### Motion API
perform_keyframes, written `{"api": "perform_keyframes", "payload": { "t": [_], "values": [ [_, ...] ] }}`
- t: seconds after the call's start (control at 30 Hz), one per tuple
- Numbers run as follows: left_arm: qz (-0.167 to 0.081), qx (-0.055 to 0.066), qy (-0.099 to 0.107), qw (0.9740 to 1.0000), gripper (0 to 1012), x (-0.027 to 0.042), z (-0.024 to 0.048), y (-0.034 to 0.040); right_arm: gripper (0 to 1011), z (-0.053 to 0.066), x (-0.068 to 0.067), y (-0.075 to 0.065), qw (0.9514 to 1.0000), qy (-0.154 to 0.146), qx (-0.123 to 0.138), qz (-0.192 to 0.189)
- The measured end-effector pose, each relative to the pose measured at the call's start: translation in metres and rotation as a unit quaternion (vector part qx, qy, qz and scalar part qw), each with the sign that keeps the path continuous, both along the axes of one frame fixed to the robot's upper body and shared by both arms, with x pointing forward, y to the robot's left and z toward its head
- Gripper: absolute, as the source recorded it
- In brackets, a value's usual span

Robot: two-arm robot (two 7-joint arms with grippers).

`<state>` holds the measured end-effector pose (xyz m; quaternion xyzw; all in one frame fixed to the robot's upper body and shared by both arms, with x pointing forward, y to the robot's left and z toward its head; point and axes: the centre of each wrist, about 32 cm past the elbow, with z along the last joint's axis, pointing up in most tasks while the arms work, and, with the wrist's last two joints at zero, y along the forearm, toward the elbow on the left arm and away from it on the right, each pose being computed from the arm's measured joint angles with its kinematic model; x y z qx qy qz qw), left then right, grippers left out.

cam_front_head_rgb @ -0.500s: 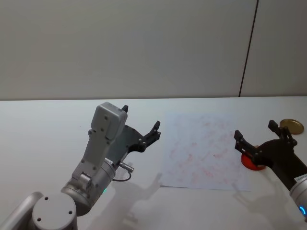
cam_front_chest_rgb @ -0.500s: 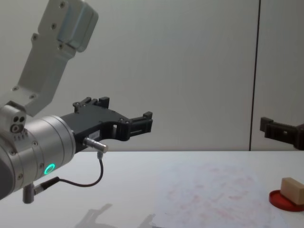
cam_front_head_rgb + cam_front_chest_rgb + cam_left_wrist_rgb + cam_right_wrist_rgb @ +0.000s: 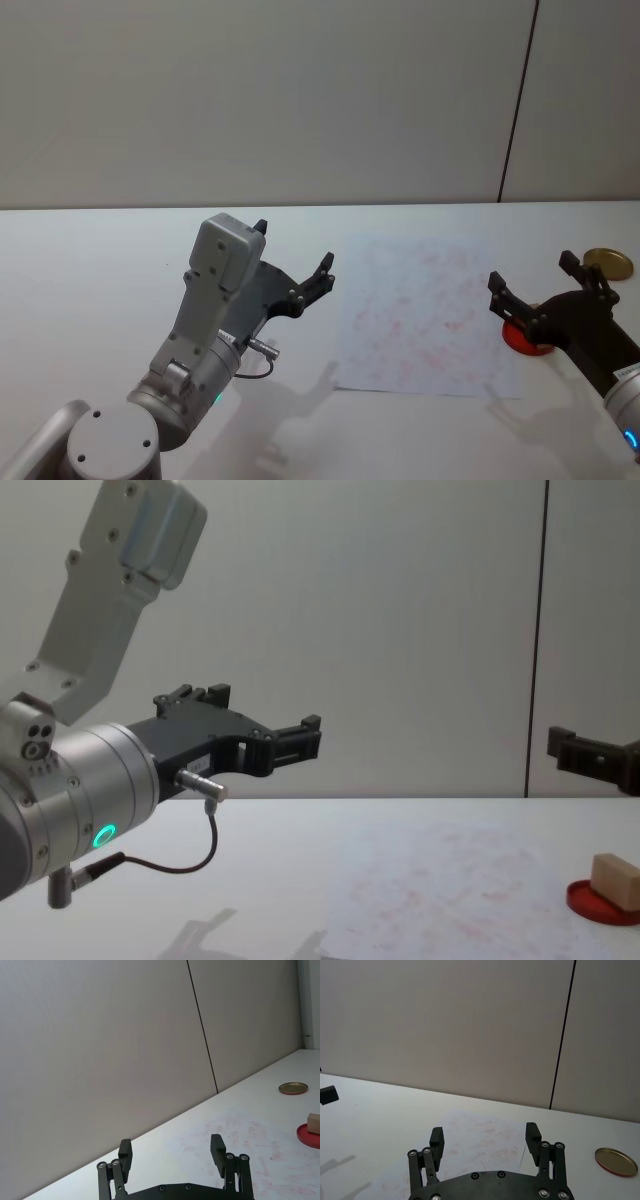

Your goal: Use the one hand to pick up the stamp and affix it onto the A4 paper.

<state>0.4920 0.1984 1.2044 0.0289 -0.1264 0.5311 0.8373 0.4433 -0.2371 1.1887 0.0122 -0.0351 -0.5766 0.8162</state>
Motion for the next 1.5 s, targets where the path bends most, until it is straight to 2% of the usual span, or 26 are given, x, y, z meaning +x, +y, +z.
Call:
{"api": "perform_keyframes", "payload": {
  "t": [0.5, 1.07, 1.5],
  "values": [
    [0.0, 0.0, 0.0, 1.0, 993, 0.0, 0.0, 0.0, 1001, -0.001, 0.003, -0.004, 1.0, 0.004, -0.002, -0.001],
    [0.0, 0.0, 0.0, 1.0, 993, 0.0, 0.0, 0.0, 1001, -0.012, 0.018, -0.029, 0.9985, 0.053, -0.012, -0.003],
    [0.0, 0.0, 0.0, 1.0, 993, 0.0, 0.0, 0.0, 1001, -0.021, 0.025, -0.035, 0.9958, 0.09, -0.014, -0.012]
  ]
}}
